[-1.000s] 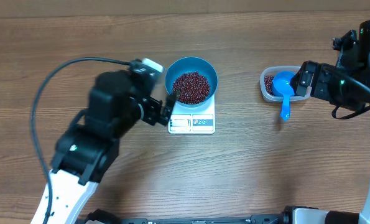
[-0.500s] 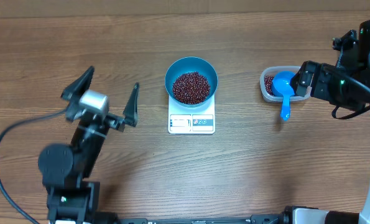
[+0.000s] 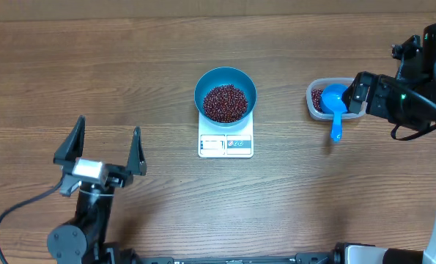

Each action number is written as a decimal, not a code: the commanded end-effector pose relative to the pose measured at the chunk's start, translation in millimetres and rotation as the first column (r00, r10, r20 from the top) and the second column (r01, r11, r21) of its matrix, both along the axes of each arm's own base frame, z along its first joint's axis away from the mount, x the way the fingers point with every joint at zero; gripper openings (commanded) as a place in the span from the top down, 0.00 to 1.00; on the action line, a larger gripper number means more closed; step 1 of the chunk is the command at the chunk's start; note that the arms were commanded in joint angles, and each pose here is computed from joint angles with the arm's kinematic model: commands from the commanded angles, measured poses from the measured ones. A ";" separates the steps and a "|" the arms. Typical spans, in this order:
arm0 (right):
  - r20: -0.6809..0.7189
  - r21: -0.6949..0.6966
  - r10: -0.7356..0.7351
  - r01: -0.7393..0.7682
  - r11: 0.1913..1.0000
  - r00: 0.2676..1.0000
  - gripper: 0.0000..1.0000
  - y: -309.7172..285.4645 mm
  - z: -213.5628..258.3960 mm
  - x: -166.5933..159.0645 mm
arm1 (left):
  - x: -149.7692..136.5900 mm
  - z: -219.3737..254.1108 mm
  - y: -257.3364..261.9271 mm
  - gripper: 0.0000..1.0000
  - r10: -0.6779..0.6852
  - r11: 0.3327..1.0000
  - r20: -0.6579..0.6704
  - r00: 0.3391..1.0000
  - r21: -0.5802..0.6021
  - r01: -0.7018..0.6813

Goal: Scoop item into bowl and weigh 150g on scale

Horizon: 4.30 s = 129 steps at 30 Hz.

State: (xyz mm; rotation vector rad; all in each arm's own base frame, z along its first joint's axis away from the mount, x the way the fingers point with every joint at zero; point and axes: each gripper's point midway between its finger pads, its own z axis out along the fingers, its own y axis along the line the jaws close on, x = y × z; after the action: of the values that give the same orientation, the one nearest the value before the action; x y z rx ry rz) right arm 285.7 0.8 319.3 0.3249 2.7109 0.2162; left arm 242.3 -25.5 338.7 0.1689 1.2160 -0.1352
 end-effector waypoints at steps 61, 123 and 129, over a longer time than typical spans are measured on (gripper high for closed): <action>0.021 -0.006 0.013 -0.013 1.000 1.000 0.00 -0.2 5.1 0.7 | 3.0 -178.0 20.6 0.00 0.081 0.988 -0.413 0.907 -0.085 -0.127; 0.989 -0.128 0.144 -0.297 0.946 0.035 0.00 74.5 -42.6 -59.2 | 3.0 -178.0 20.6 0.00 0.081 0.988 -0.413 0.907 -0.085 -0.127; 0.976 -0.063 0.104 -0.212 0.975 0.190 0.00 57.8 -92.7 -49.7 | 3.0 -178.0 20.6 0.00 0.081 0.988 -0.413 0.907 -0.085 -0.127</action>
State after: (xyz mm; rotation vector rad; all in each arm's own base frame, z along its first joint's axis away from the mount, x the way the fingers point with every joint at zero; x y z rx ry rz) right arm 232.8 71.1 234.0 -0.1882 1.3560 0.4706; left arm 245.5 -7.2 161.0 -0.0333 1.6328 -0.1725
